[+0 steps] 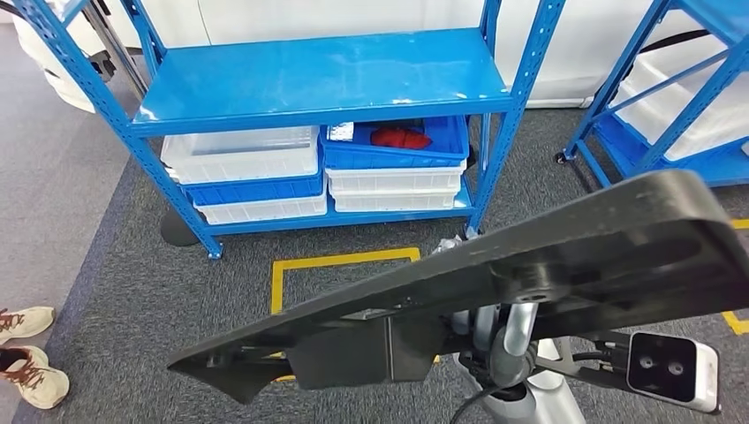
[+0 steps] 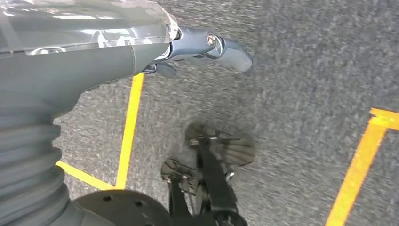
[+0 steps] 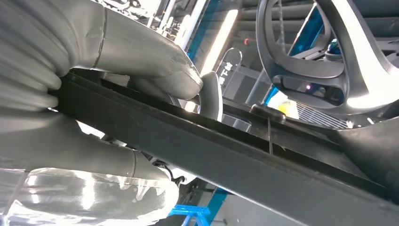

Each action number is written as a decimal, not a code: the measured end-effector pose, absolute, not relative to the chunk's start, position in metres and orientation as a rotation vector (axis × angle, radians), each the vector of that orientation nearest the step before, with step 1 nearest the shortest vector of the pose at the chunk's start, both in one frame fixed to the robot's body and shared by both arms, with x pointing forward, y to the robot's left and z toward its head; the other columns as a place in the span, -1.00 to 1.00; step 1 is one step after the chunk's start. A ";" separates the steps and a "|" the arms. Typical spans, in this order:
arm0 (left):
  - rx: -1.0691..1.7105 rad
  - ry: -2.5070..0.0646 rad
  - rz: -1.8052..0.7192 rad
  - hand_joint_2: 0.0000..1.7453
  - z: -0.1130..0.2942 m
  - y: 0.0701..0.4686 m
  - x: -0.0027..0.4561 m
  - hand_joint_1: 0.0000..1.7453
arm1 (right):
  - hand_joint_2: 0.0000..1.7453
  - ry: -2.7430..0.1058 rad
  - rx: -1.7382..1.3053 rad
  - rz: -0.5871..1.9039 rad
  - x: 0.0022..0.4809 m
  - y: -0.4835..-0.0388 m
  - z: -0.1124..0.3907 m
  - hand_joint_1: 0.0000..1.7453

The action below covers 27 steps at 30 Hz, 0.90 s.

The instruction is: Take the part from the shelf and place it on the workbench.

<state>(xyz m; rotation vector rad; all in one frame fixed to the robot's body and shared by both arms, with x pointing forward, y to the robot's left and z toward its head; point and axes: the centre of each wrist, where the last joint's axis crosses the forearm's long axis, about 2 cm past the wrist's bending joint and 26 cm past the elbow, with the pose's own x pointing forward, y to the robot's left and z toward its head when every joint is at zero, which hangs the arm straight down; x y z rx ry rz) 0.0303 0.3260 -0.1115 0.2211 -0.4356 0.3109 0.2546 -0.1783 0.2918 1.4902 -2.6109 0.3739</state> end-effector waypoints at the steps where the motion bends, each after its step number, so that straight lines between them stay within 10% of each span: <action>1: 0.221 -0.436 0.311 1.00 -0.112 0.326 0.030 -1.00 | 1.00 -2.610 1.490 0.374 0.255 -0.178 0.292 1.00; 27: 0.178 -0.455 0.221 1.00 -0.111 0.321 0.042 -1.00 | 1.00 -2.656 1.396 0.393 0.253 -0.202 0.283 1.00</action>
